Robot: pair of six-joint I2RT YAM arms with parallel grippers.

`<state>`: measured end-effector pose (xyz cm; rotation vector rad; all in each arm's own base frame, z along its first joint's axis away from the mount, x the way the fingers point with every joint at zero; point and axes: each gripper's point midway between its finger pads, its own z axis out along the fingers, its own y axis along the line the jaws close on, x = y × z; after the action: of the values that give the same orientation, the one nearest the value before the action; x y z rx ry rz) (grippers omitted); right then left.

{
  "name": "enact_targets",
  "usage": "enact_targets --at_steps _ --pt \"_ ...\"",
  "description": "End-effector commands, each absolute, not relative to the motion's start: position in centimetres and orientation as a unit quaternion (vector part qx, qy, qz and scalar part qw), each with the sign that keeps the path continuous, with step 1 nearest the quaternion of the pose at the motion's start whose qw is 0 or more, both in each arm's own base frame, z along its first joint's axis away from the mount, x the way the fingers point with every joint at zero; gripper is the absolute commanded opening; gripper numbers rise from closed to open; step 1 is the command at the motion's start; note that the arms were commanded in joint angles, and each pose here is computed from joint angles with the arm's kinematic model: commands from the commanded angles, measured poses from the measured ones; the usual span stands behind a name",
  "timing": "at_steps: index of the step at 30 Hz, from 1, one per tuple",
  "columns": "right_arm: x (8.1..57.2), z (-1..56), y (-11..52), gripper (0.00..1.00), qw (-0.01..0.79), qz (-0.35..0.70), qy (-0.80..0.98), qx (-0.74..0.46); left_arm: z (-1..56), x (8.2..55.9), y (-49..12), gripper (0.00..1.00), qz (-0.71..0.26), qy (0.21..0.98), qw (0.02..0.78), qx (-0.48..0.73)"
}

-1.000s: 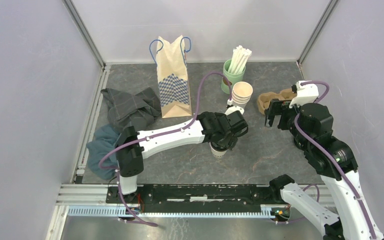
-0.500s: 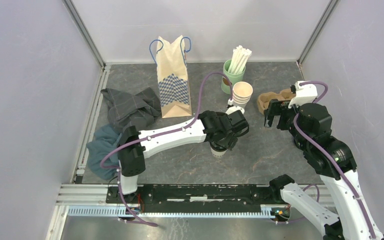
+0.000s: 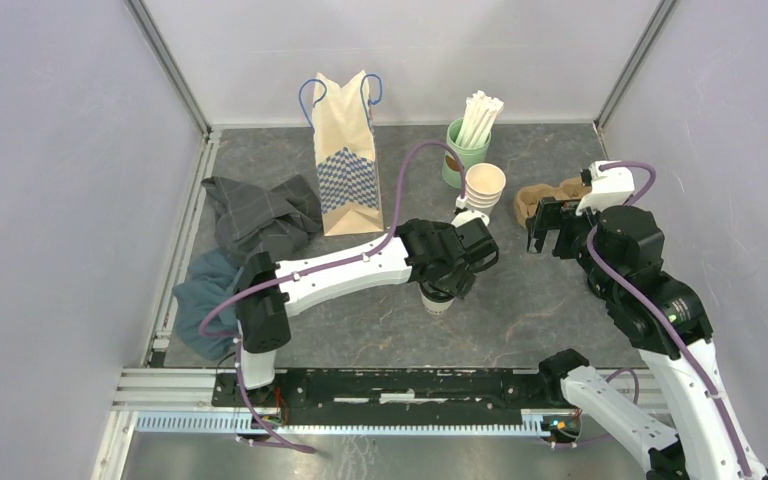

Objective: Pack the takeout coffee

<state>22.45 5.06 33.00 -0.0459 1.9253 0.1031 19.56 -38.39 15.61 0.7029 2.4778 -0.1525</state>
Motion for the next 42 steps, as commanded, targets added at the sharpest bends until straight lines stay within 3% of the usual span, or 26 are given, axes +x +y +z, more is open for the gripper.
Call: enact_targets --at_steps 1,17,33,38,42 --pt "22.9 33.9 5.3 0.98 0.587 0.055 0.808 -0.008 15.7 19.6 -38.7 0.82 -0.054 0.919 0.281 0.272" --pt "22.9 33.7 5.3 0.98 0.586 0.056 0.808 -0.007 14.8 19.9 -38.9 0.84 -0.042 0.918 0.277 0.281" --pt "22.9 33.4 5.1 0.98 0.577 0.044 0.815 -0.011 17.4 20.0 -38.4 1.0 -0.051 0.919 0.292 0.261" --pt "23.7 30.7 6.0 0.98 0.526 0.029 0.849 -0.049 21.7 18.6 -36.9 1.0 -0.111 0.922 0.293 0.229" --pt "24.0 25.9 10.3 0.96 0.44 0.111 0.884 -0.115 22.4 17.8 -36.3 0.93 -0.207 0.927 0.252 0.187"
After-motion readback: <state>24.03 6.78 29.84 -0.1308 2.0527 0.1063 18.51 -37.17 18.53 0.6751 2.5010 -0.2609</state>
